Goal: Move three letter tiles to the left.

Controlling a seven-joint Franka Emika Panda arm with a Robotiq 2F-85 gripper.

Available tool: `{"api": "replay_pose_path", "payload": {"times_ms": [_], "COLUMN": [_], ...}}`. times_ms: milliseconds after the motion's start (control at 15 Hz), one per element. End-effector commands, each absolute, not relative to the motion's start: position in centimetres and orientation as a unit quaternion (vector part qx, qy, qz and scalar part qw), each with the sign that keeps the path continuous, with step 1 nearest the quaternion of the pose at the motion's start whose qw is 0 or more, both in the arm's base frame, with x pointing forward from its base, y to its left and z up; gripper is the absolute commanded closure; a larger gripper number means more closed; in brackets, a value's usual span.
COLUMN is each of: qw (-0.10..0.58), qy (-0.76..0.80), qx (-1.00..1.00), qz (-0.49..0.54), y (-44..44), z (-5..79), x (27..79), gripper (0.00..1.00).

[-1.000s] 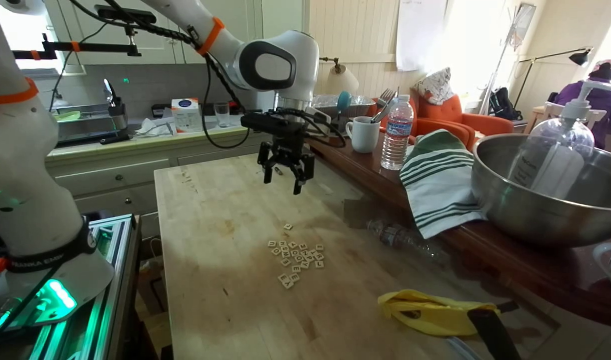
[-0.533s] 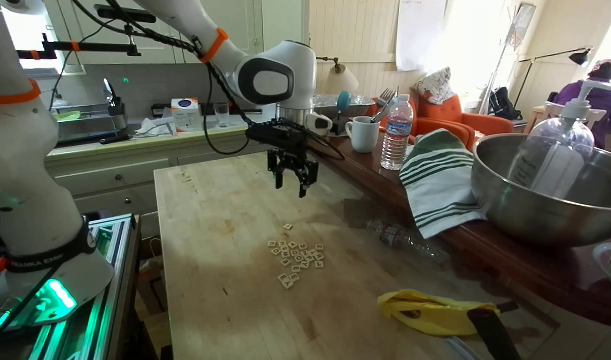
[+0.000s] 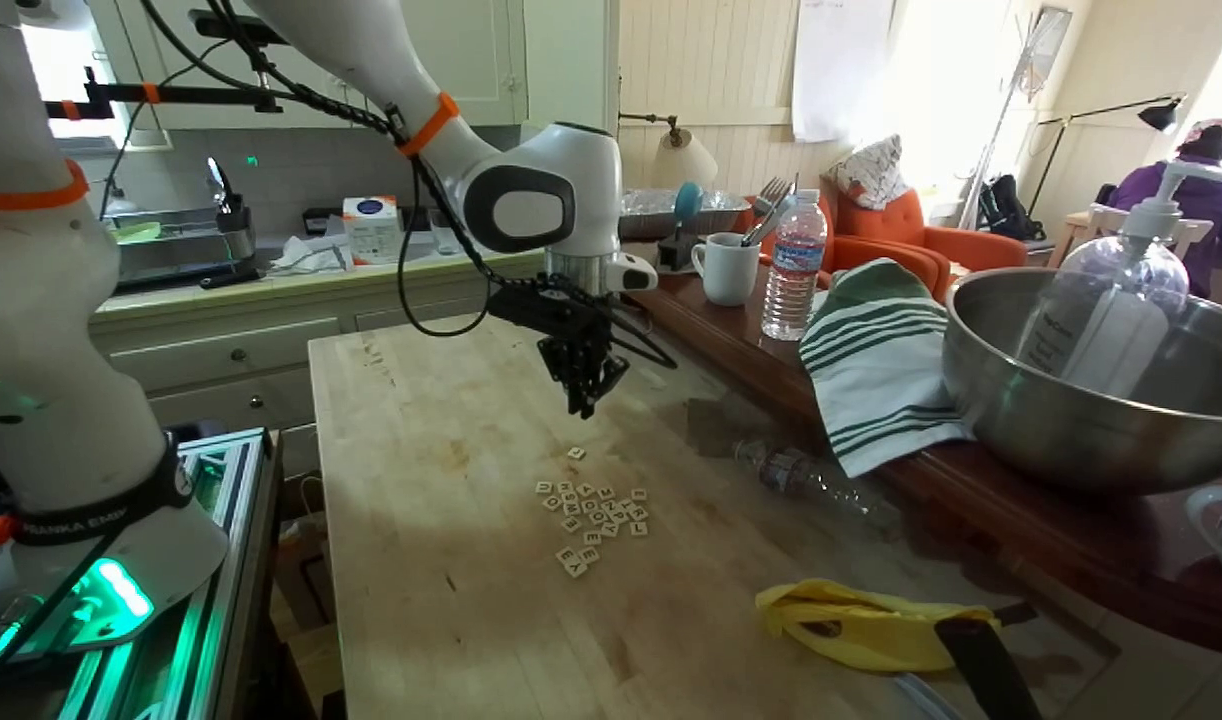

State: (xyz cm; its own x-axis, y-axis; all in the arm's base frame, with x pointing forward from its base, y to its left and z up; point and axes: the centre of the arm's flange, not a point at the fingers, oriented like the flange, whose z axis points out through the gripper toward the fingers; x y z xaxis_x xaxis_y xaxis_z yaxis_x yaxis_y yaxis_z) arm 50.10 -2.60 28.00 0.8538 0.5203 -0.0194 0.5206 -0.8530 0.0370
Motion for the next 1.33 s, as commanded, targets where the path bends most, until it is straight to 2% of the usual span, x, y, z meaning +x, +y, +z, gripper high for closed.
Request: {"api": "replay_pose_path", "payload": {"times_ms": [0,1267], "qw": [0.01,-0.022], "qy": [0.271,0.257], "qx": [0.962,0.966], "qz": [0.021,0.009], "y": [-3.2,-5.1], "z": [26.1,20.5], "x": [49.4,49.7], "gripper": [1.0,1.0]}}
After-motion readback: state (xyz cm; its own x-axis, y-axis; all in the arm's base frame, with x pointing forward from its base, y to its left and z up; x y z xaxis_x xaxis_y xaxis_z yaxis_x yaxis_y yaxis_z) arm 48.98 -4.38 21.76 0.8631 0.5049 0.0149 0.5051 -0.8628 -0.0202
